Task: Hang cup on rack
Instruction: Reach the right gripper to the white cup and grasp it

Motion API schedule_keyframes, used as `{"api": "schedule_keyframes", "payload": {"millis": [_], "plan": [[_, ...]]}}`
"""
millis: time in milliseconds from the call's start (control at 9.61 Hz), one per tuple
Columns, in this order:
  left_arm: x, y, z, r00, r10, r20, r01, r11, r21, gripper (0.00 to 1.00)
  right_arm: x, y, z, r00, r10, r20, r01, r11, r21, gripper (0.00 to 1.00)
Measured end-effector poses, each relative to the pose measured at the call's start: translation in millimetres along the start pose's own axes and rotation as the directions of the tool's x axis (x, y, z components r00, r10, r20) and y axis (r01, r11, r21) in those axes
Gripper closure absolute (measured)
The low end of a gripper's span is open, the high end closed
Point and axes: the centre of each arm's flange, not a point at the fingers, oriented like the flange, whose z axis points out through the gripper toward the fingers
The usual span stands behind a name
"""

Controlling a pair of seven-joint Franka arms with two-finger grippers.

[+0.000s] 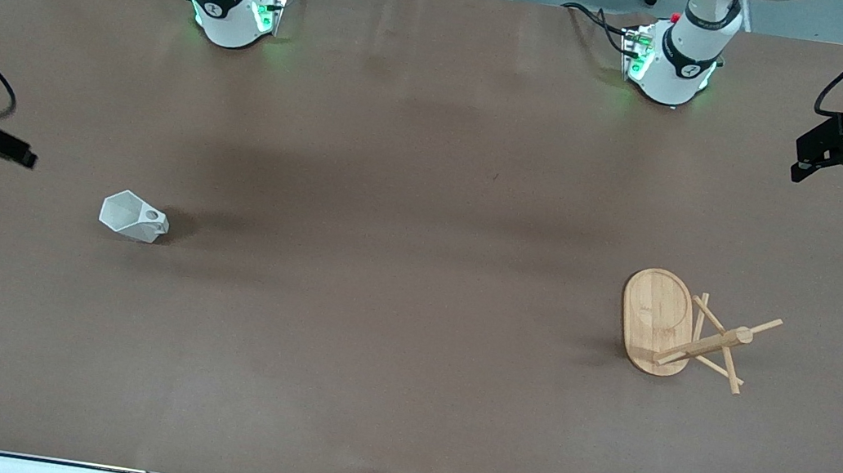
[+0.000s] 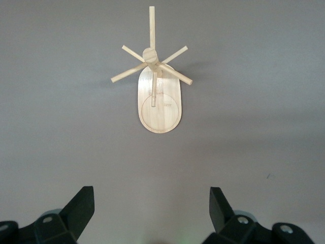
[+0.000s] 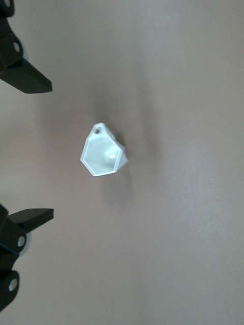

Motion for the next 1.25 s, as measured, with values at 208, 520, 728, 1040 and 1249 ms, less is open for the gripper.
{"api": "schedule_keyframes", "payload": {"millis": [208,520,728,1040,1249], "plan": [[0,0,0,1.000,-0.001,0.000,0.001,1.000,0.000,0.00,15,8,74,1.000,-0.007,-0.024,0.007,1.000,0.000,0.00],[0,0,0,1.000,-0.001,0.001,0.001,1.000,0.000,0.00,10,18,156,0.993,-0.055,-0.108,0.055,0.998,-0.006,0.00],[0,-1,0,1.000,-0.002,0.000,0.002,1.000,0.000,0.00,-1,29,200,0.991,-0.060,-0.123,0.060,0.998,-0.009,0.00],[0,-2,0,1.000,-0.003,0.000,0.003,1.000,0.000,0.00,-10,30,232,0.992,-0.070,-0.101,0.070,0.998,-0.008,0.00],[0,-9,0,1.000,-0.017,0.000,0.017,1.000,0.000,0.00,-11,30,242,0.994,-0.075,-0.083,0.075,0.997,-0.007,0.05]]}}
